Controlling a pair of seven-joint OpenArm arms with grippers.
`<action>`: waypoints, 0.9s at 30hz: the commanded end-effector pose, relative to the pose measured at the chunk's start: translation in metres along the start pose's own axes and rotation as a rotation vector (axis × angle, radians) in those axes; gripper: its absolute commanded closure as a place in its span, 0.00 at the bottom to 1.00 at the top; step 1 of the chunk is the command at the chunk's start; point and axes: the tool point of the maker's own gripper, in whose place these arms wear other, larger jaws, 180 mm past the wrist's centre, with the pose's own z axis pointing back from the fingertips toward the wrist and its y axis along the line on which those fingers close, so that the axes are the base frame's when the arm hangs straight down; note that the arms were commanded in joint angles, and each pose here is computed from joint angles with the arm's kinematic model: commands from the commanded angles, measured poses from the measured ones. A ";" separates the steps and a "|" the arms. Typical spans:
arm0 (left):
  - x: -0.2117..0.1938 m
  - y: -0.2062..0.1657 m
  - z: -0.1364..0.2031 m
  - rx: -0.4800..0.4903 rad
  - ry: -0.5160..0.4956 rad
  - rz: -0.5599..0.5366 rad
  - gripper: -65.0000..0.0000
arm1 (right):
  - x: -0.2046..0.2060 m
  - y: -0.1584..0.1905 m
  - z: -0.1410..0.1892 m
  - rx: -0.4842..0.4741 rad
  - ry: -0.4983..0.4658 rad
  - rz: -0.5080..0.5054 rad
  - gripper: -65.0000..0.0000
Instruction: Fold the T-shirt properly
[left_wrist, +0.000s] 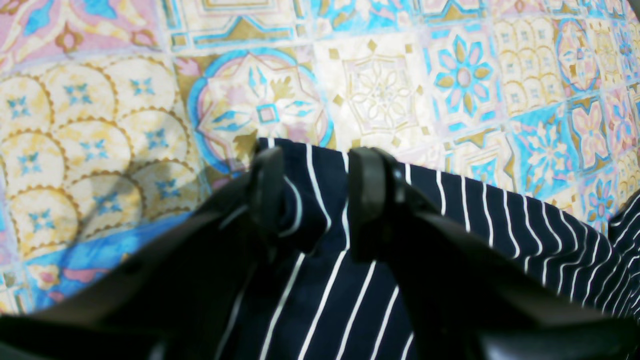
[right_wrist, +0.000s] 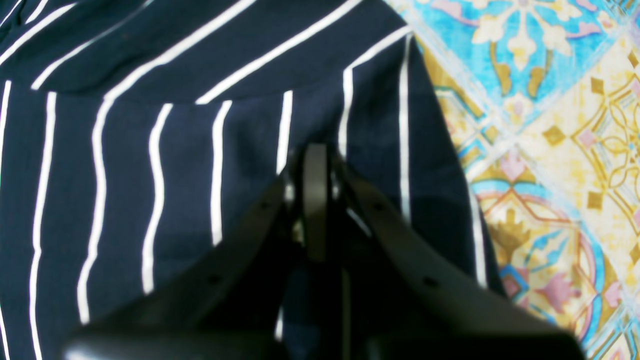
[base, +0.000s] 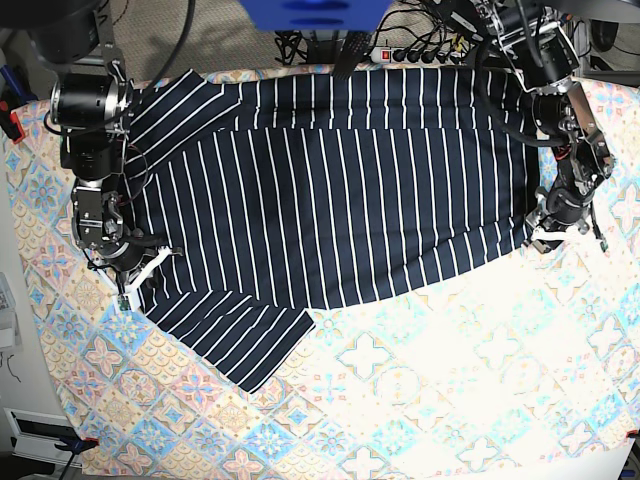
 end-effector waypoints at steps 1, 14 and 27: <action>0.018 -0.004 0.002 -0.011 -0.045 -0.012 0.66 | 0.028 -0.010 0.002 -0.015 -0.066 0.002 0.99; -0.005 0.020 -0.007 0.038 -0.005 0.030 0.66 | 0.028 -0.011 0.002 -0.015 -0.066 0.001 0.99; -0.012 0.014 -0.026 0.032 0.038 0.078 0.85 | 0.029 -0.012 0.003 -0.018 -0.072 -0.004 0.99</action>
